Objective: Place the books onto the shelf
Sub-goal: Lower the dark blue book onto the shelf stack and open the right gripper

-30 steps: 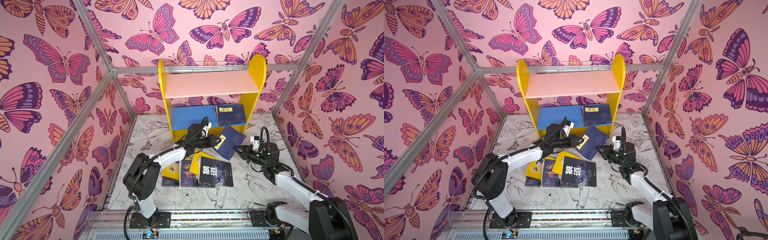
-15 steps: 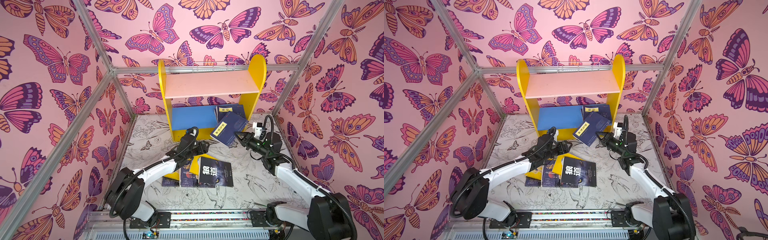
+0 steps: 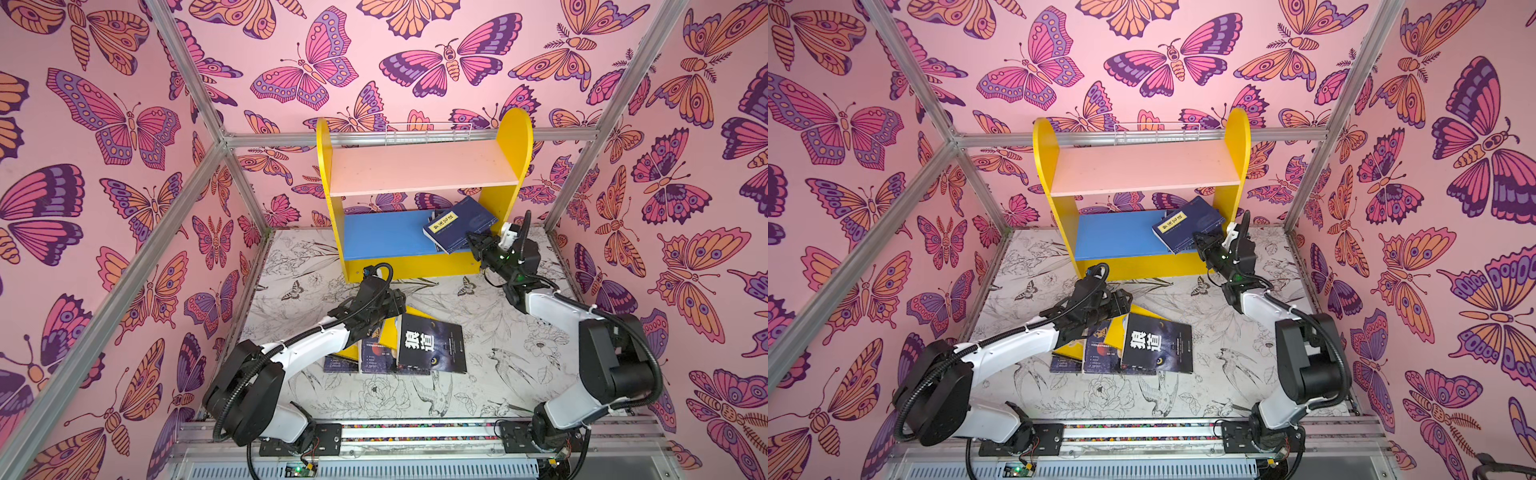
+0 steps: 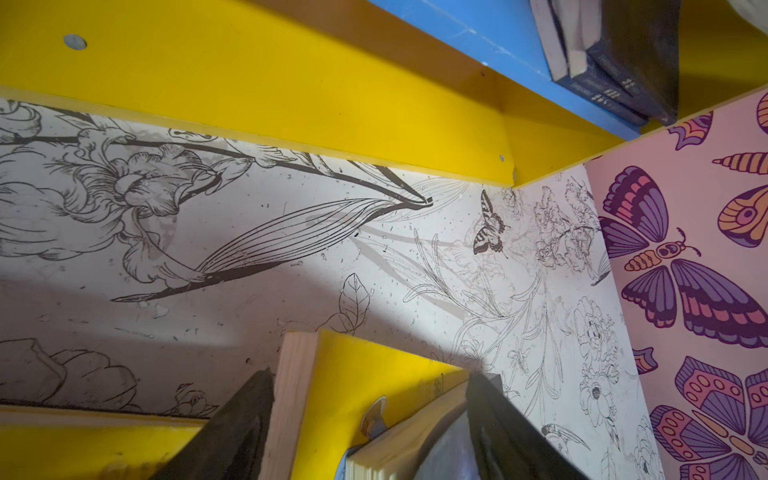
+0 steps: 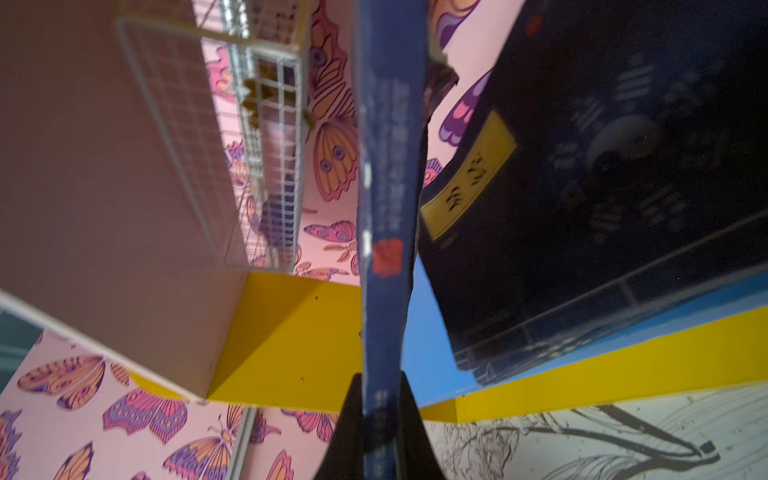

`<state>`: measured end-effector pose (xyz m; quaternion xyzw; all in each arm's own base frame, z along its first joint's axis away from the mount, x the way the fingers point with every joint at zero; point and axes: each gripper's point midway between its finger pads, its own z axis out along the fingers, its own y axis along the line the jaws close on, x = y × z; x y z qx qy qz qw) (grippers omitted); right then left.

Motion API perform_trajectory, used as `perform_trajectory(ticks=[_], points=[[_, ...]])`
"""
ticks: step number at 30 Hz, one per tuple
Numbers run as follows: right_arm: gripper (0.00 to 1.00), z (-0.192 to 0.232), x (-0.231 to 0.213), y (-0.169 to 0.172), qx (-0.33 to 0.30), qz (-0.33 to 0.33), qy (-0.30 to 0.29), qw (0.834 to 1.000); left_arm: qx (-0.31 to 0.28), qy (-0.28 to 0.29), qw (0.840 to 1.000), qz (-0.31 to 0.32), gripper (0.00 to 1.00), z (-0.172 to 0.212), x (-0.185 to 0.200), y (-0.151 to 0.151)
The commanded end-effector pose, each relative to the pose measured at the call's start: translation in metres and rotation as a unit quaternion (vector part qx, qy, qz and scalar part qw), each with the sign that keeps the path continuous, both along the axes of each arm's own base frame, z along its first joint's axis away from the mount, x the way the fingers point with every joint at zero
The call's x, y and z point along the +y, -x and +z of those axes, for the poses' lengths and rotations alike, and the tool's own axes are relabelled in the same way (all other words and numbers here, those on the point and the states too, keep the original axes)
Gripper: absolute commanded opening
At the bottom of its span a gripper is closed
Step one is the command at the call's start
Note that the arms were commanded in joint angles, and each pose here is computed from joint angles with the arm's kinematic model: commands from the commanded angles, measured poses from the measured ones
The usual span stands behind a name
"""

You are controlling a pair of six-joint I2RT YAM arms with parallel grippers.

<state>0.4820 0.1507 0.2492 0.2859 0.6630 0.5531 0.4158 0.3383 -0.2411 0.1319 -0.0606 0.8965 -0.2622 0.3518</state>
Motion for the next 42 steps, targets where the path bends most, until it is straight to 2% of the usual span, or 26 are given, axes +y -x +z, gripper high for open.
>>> perform_trajectory(ticks=[1,13,28,29,30,31,32,34,35,38,42], points=[[0.00,0.046,-0.017,-0.021,-0.080,-0.065,-0.062,0.993,-0.016,-0.030,0.999,-0.003,0.76,0.008,0.009,-0.001],[0.00,0.028,-0.030,-0.040,-0.082,-0.138,-0.065,0.985,0.006,-0.039,0.999,0.000,0.76,-0.010,0.014,0.007],[0.00,-0.007,-0.019,-0.034,-0.009,-0.243,-0.049,0.969,0.014,-0.036,0.999,-0.007,0.77,-0.014,0.012,0.010],[0.02,-0.008,-0.017,-0.035,-0.005,-0.241,-0.046,0.969,0.013,-0.036,0.999,-0.006,0.77,-0.014,0.013,0.010],[0.08,-0.011,-0.016,-0.036,0.005,-0.241,-0.048,0.969,0.014,-0.036,0.999,-0.005,0.77,-0.014,0.013,0.010],[0.17,-0.013,-0.014,-0.037,0.016,-0.237,-0.050,0.970,0.012,-0.036,0.999,-0.006,0.77,-0.013,0.013,0.010],[0.32,-0.014,-0.012,-0.037,0.025,-0.232,-0.052,0.971,0.012,-0.037,0.999,-0.004,0.77,-0.013,0.014,0.010],[0.53,-0.014,-0.008,-0.036,0.039,-0.221,-0.047,0.973,0.012,-0.036,0.999,-0.003,0.77,-0.013,0.014,0.010],[0.59,-0.014,-0.006,-0.035,0.051,-0.216,-0.040,0.974,0.013,-0.037,0.999,-0.004,0.77,-0.013,0.014,0.011],[0.65,-0.014,-0.003,-0.030,0.088,-0.206,-0.011,0.975,0.015,-0.035,0.999,-0.004,0.77,-0.013,0.013,0.009],[0.67,-0.018,0.001,-0.027,0.137,-0.188,0.037,0.972,0.018,-0.032,0.999,-0.007,0.77,-0.013,0.010,0.008]])
